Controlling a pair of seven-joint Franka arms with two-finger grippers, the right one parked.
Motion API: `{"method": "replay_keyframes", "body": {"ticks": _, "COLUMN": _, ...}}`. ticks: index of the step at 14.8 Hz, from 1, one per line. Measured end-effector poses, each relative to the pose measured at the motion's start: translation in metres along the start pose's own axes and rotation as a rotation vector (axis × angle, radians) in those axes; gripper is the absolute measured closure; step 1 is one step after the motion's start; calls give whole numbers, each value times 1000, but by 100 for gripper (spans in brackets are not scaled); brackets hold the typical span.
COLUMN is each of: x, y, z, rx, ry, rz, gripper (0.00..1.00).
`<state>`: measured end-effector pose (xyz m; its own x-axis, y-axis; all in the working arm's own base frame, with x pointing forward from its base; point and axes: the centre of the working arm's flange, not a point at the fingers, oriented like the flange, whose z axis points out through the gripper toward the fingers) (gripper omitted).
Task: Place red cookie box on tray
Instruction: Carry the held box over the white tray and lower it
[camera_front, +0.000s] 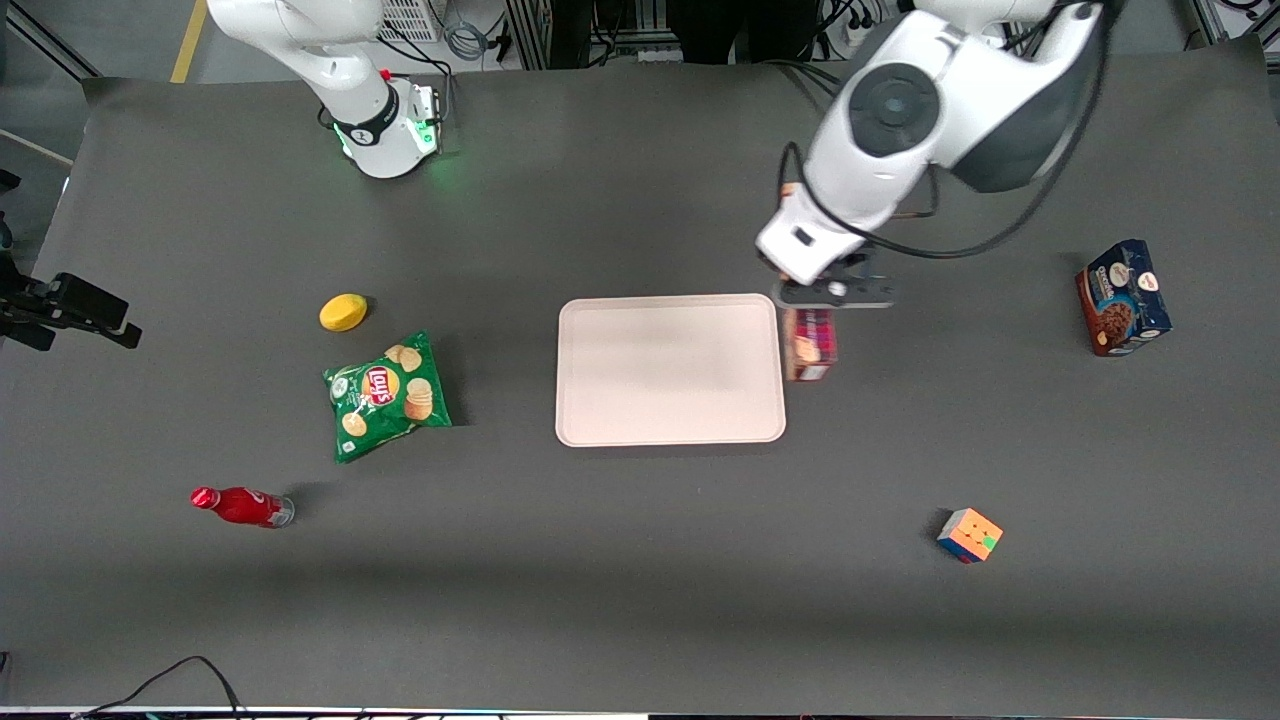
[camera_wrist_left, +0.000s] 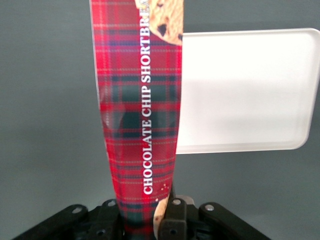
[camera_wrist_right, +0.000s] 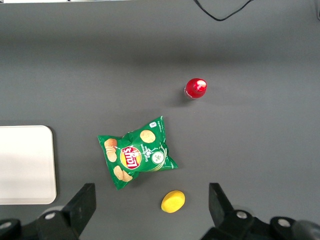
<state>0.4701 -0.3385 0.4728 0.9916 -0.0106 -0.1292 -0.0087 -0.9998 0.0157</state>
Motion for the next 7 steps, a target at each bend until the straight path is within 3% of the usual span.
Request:
{"method": "replay_keyframes", "body": {"ticks": 4, "x": -5, "y": 29, "z": 52, "rx": -36, "ry": 17, "rz": 24, "gripper": 71}}
{"method": "replay_keyframes", "body": {"ticks": 7, "x": 6, "y": 24, "z": 99, "rx": -18, "ry": 24, "rz": -29, "gripper": 71}}
